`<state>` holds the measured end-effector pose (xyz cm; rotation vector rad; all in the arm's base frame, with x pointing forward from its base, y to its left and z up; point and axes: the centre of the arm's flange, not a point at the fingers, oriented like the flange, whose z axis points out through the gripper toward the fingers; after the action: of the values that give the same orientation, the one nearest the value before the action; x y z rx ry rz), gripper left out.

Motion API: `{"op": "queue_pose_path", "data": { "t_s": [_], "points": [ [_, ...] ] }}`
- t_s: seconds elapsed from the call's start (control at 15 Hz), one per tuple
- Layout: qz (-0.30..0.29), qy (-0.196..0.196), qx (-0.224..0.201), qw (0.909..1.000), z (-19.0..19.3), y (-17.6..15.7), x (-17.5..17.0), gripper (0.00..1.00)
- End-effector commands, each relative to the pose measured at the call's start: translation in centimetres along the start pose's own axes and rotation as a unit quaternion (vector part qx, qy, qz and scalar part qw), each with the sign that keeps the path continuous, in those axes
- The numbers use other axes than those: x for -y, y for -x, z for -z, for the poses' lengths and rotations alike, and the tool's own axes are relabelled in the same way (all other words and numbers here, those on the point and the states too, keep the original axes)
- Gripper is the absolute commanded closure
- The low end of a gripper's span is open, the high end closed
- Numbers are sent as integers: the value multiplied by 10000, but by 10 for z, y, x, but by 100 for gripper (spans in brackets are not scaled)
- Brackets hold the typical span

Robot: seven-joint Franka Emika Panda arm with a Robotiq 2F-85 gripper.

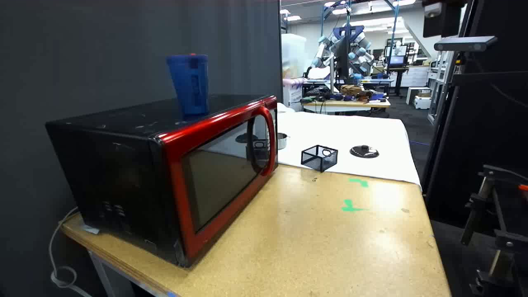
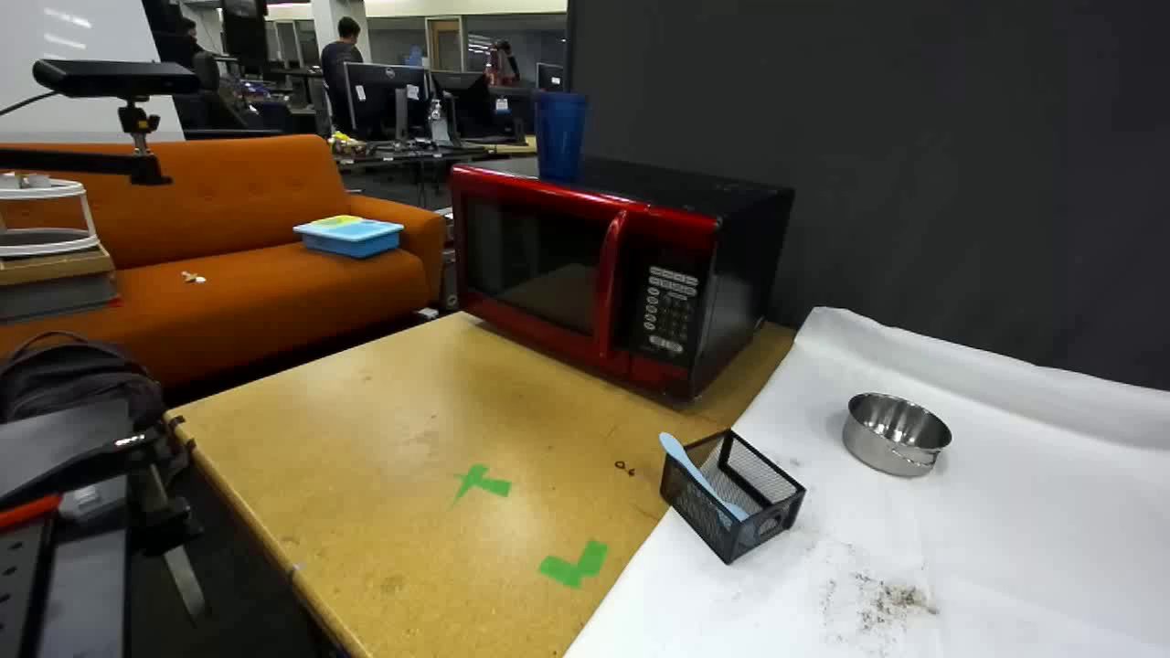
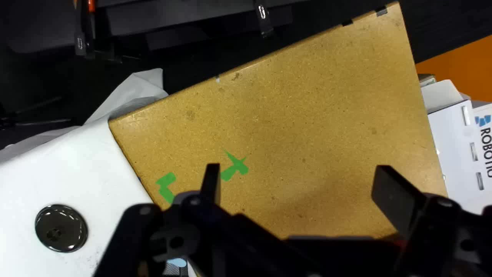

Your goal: Open the microwave

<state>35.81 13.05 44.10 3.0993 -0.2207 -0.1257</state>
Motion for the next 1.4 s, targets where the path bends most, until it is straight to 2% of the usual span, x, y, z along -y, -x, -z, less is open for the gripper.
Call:
{"op": "queue_pose_path", "data": {
  "t_s": [0.0,0.53,0.73,0.93,1.13,1.33],
  "points": [
    [0,0,0,10000,0,0,0,0],
    [0,0,0,10000,0,0,0,0],
    [234,7,-298,9993,-5,-17,-8,0],
    [454,-136,-655,9967,-12,-60,-23,0],
    [773,-353,-773,9934,-30,-117,-39,0],
    [1603,-414,-680,9839,-55,-170,-41,0]
  ]
}}
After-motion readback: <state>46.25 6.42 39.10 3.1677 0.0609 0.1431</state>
